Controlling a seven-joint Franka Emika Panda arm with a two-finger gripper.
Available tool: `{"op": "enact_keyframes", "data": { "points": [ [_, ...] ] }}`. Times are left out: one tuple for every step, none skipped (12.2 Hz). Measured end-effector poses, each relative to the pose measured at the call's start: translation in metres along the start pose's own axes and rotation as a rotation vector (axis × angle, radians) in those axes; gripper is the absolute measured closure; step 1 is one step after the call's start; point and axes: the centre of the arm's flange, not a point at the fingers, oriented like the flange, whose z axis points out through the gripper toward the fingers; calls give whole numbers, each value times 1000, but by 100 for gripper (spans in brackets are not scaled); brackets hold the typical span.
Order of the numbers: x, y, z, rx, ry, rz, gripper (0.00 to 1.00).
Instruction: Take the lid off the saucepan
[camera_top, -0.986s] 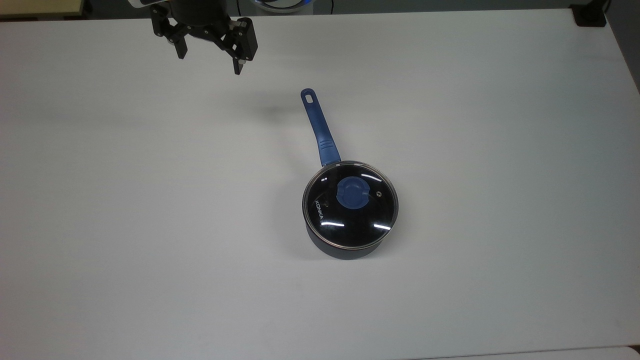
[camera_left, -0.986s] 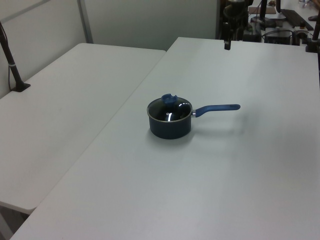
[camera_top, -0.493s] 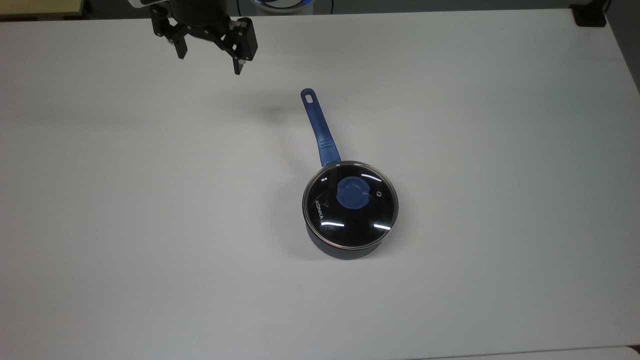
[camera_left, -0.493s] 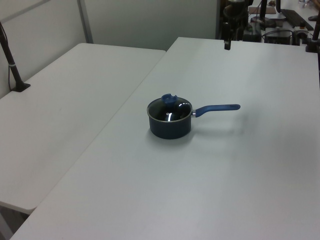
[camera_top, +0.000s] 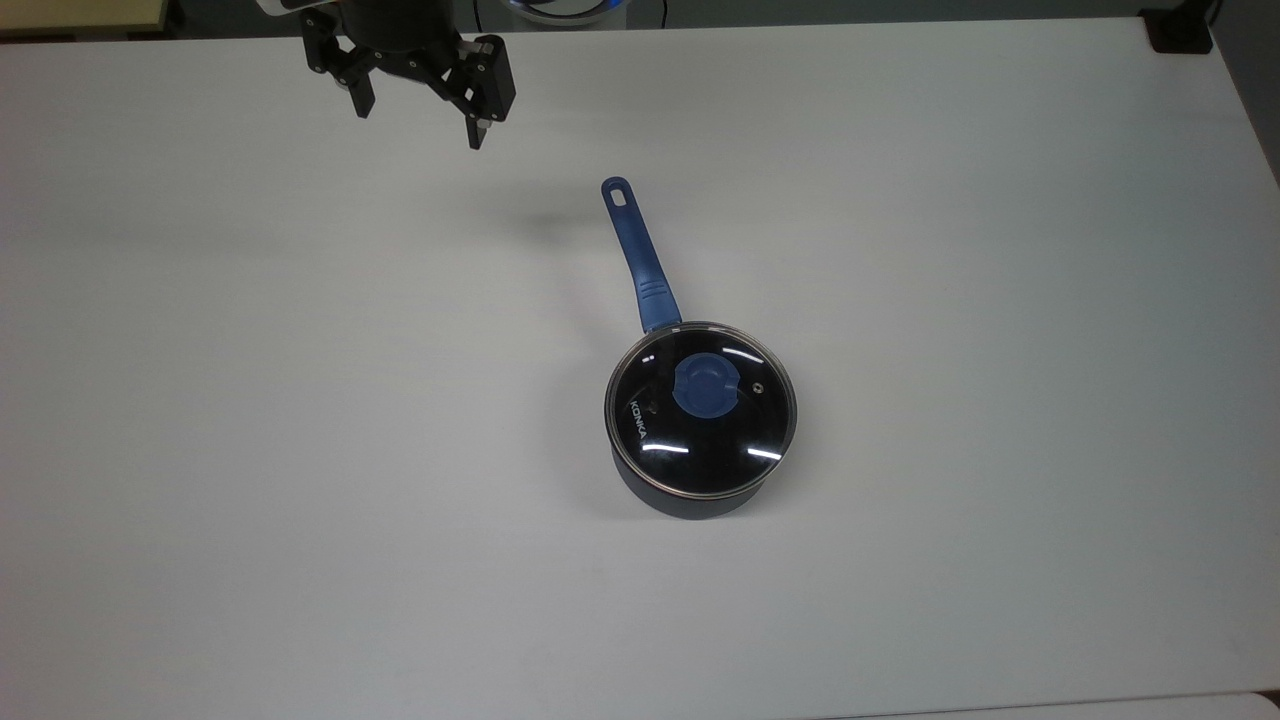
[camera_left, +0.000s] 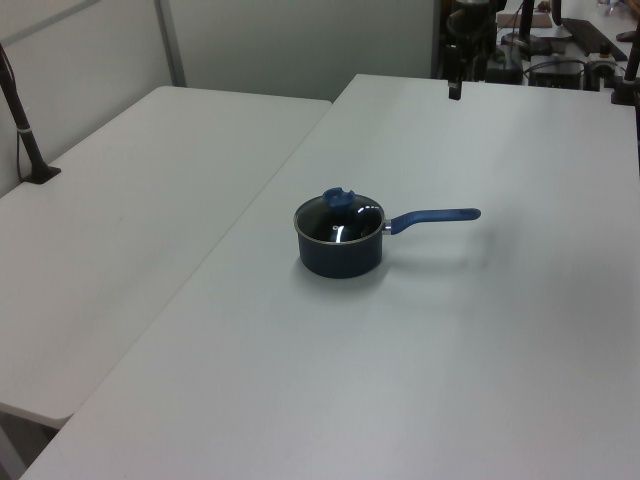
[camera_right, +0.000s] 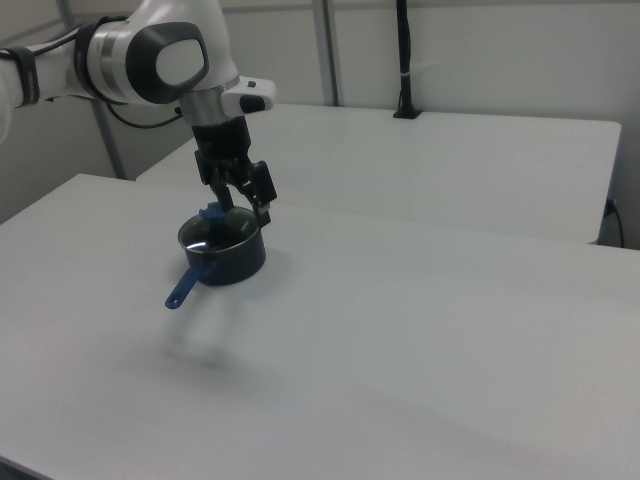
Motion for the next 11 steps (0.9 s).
{"op": "enact_keyframes", "data": {
  "points": [
    [0, 0, -1, 0, 1, -1, 0],
    [1, -1, -4, 2, 9, -1, 0],
    [2, -1, -8, 3, 17, -1, 0],
    [3, -3, -11, 4, 23, -4, 0],
    [7, -7, -11, 6, 38, -8, 0],
    [15, -14, -6, 10, 67, -17, 0],
    [27, -29, 4, 13, 92, -35, 0],
    [39, -50, 19, 18, 96, -59, 0],
    [52, -77, 34, 35, 107, -78, 0],
    [65, -104, 49, 55, 133, -79, 0],
    [74, -130, 62, 84, 170, -67, 0]
  ]
}}
